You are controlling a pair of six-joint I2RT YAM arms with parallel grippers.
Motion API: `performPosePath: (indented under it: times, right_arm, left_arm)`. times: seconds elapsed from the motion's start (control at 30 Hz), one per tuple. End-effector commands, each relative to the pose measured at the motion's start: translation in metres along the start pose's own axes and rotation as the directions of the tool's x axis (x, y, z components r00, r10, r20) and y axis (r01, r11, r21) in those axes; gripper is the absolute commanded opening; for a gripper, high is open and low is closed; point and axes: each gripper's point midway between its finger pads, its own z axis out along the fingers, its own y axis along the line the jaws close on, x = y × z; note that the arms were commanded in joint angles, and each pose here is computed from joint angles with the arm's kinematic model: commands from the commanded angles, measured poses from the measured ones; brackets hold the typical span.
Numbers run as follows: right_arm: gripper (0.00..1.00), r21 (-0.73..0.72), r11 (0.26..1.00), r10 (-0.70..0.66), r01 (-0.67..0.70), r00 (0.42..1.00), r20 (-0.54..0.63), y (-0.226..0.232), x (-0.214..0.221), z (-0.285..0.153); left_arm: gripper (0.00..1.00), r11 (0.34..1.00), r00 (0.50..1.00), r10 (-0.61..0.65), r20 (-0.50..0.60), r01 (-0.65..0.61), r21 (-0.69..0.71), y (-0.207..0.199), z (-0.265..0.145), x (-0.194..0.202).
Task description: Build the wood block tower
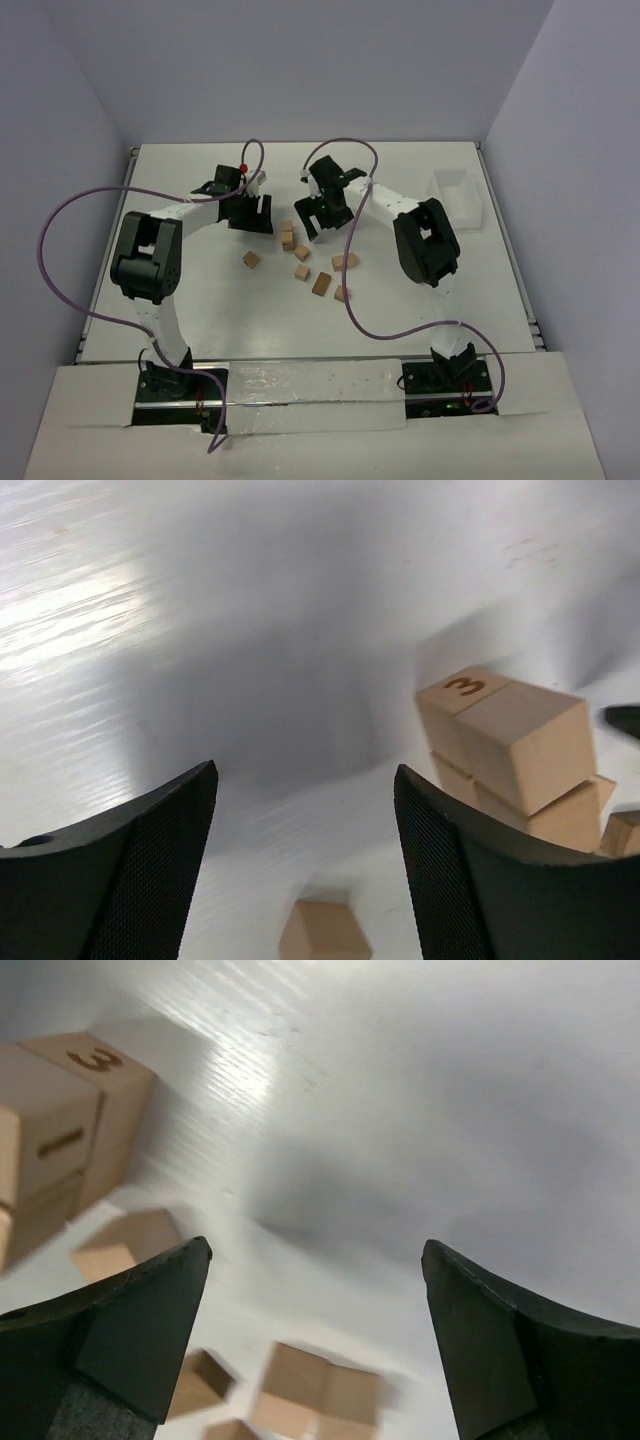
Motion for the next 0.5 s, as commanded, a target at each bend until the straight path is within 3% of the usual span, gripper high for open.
performPosePath:
  times: [0.0, 0.1, 0.23, 0.3, 0.33, 0.47]
  right_arm:
    - [0.96, -0.086, 0.959, -0.260, 0.270, 0.959, 0.114, -0.006, -0.020, -0.058]
    - [0.98, -0.143, 0.830, -0.503, 0.540, 0.834, 0.229, 0.010, -0.021, -0.087]
    - [1.00, -0.199, 0.623, -0.663, 0.757, 0.645, 0.381, 0.037, -0.019, -0.114]
    - [1.00, -0.219, 0.543, -0.684, 0.810, 0.579, 0.444, 0.049, -0.020, -0.125]
    - [1.00, -0.229, 0.520, -0.686, 0.823, 0.562, 0.463, 0.054, -0.020, -0.129]
    - [1.00, -0.314, 0.532, -0.668, 0.787, 0.617, 0.415, 0.054, -0.014, -0.125]
  left_arm:
    - [0.80, 0.999, 0.995, 0.034, 0.089, -0.035, 0.009, 0.001, -0.036, -0.024]
    - [0.86, 0.995, 0.989, 0.059, 0.137, -0.070, 0.074, -0.007, -0.065, -0.034]
    - [0.97, 0.965, 0.969, 0.132, 0.210, -0.174, 0.198, -0.027, -0.106, -0.041]
    - [0.99, 0.949, 0.957, 0.156, 0.243, -0.214, 0.232, -0.037, -0.126, -0.039]
    - [0.99, 0.943, 0.953, 0.164, 0.256, -0.228, 0.243, -0.042, -0.134, -0.037]
    - [0.99, 0.936, 0.934, 0.188, 0.303, -0.264, 0.233, -0.051, -0.154, -0.021]
